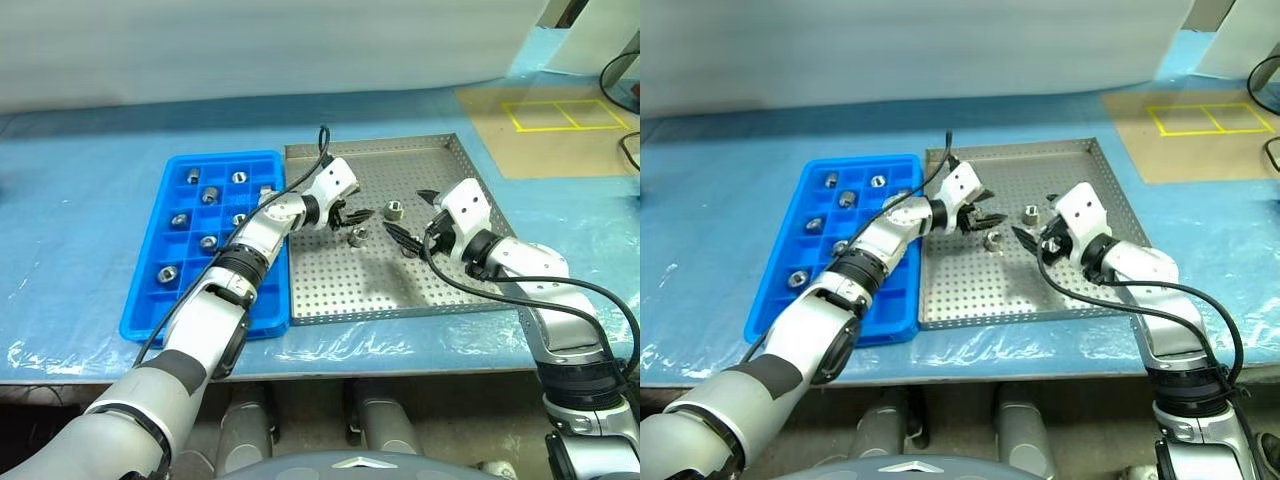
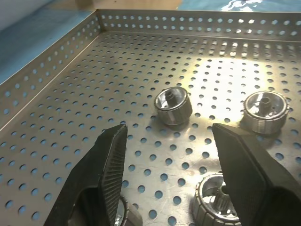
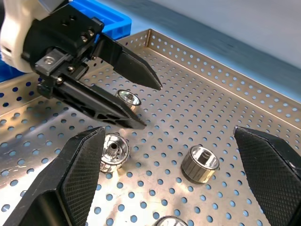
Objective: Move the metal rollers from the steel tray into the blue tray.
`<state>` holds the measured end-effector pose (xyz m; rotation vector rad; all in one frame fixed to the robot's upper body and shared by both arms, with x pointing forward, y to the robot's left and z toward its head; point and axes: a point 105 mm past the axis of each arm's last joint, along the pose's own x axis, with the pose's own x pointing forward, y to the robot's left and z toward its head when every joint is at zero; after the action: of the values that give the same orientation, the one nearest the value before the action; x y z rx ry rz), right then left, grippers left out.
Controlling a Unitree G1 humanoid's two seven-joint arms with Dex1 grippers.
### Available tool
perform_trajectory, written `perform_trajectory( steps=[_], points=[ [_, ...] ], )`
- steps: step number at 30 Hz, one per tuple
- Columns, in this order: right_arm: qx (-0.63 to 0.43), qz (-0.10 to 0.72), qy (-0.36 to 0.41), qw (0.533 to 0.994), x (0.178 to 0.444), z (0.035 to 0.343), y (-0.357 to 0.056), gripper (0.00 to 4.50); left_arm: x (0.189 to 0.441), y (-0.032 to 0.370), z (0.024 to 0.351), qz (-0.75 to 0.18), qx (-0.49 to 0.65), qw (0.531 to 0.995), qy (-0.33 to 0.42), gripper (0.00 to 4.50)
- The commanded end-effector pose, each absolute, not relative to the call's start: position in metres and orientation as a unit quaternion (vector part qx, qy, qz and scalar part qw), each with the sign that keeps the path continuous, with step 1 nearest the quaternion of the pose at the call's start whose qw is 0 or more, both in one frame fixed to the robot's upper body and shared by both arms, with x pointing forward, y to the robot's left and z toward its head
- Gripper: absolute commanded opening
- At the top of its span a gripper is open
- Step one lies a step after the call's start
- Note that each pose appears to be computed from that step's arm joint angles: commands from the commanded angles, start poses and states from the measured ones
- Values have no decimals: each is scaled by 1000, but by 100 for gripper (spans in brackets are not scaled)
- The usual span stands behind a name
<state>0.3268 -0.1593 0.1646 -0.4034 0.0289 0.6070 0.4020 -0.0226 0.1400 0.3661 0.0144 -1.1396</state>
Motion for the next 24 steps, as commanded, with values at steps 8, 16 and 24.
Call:
perform_trajectory(
  steps=[8,16,24],
  points=[
    [-202,280,-15,938,322,179,-162,450,384,-33,131,-581,186,792,6,303],
    [-206,277,-13,938,323,178,-163,450,382,-38,116,-575,190,795,23,303],
    [-206,275,-10,939,321,176,-163,450,385,-37,104,-561,200,802,44,303]
  ],
)
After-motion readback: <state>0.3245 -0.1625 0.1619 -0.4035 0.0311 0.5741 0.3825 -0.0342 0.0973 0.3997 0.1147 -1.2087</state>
